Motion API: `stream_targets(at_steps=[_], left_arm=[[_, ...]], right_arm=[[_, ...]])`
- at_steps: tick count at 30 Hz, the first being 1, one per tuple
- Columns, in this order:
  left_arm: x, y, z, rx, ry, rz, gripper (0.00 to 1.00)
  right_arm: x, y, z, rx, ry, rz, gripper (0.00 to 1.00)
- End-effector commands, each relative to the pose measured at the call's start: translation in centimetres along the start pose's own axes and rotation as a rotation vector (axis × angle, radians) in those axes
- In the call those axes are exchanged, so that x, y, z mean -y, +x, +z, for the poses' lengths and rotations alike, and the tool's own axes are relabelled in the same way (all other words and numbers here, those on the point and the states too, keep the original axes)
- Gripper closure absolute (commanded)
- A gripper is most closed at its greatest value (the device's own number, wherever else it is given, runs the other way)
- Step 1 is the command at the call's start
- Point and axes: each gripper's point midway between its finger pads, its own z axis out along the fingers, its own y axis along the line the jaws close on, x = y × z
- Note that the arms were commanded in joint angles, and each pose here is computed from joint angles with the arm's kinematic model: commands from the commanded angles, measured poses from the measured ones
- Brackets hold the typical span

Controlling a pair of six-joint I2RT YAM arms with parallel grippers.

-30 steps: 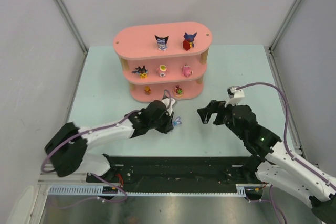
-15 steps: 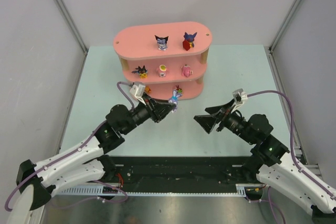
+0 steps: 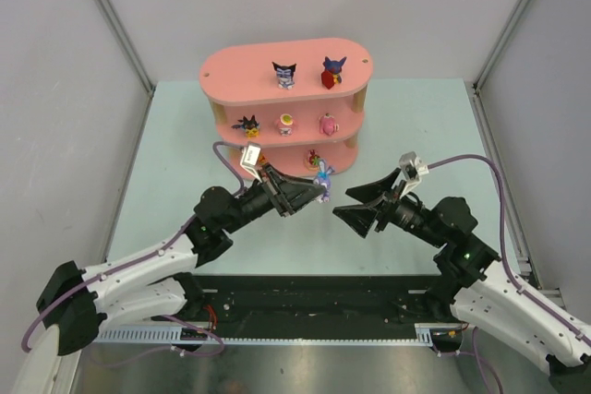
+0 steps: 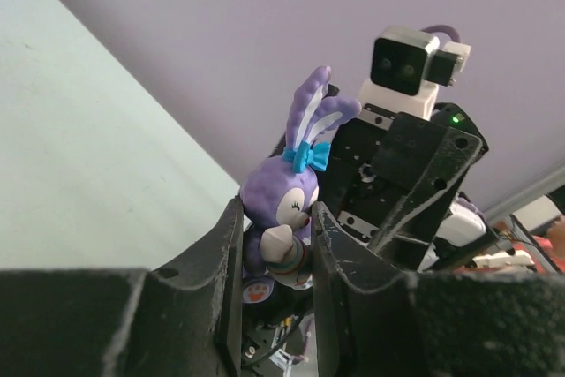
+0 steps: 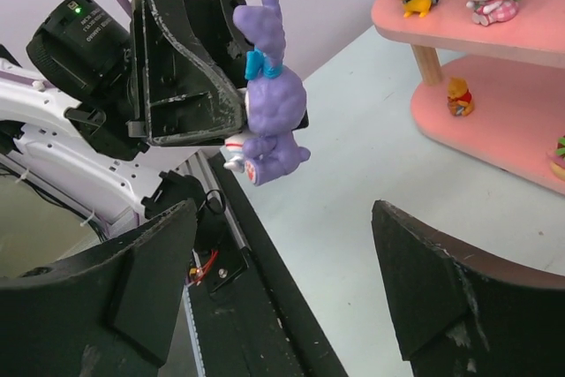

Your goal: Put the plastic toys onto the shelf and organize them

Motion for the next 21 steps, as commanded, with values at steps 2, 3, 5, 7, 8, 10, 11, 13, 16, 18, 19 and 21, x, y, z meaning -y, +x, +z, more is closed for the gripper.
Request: stream_targets(at_steps=[2, 3, 5, 7, 8, 10, 11, 13, 16, 18, 19, 21], left_arm=[[4.9, -1.6, 1.1, 0.042, 0.183, -0.053, 1.00], [5.3, -1.4, 1.2, 0.036, 0.195, -0.059, 1.00], [5.6, -1.0, 1.7, 0.028, 0.211, -0.073, 1.00], [5.8, -0.6, 2.1, 0.021, 0.225, -0.086, 1.00], [6.0, -0.4, 2.1, 0.015, 0.234, -0.089, 1.00], [6.4, -0.4, 2.3, 0.014, 0.250, -0.094, 1.00], [6.3, -0.2, 2.4, 0.010, 0.248, -0.095, 1.00], [6.6, -0.2, 2.4, 0.007, 0.256, -0.095, 1.00], [6.7, 0.0, 2.4, 0.002, 0.261, -0.103, 1.00], [6.6, 0.2, 2.3, -0.004, 0.263, -0.109, 1.00], [6.8, 0.2, 2.3, -0.003, 0.273, -0.115, 1.00], [6.7, 0.6, 2.4, -0.016, 0.278, -0.124, 1.00]], right_arm=[[-1.1, -0.5, 0.7, 0.026, -0.056, -0.050, 0.20], [-1.1, -0.5, 0.8, 0.028, -0.057, -0.055, 0.21], [-1.0, -0.6, 0.9, 0.032, -0.050, -0.058, 0.22], [-1.2, -0.6, 1.0, 0.034, -0.054, -0.061, 0.23], [-1.2, -0.6, 1.0, 0.034, -0.054, -0.060, 0.24], [-1.1, -0.5, 1.1, 0.034, -0.049, -0.061, 0.25], [-1.1, -0.5, 1.1, 0.034, -0.047, -0.061, 0.26], [-1.1, -0.6, 1.1, 0.037, -0.045, -0.062, 0.27], [-1.1, -0.7, 1.0, 0.043, -0.044, -0.065, 0.31], [-1.0, -0.7, 1.0, 0.042, -0.043, -0.066, 0.33], [-1.1, -0.7, 1.1, 0.043, -0.044, -0.063, 0.35], [-1.2, -0.7, 1.1, 0.044, -0.049, -0.060, 0.36]])
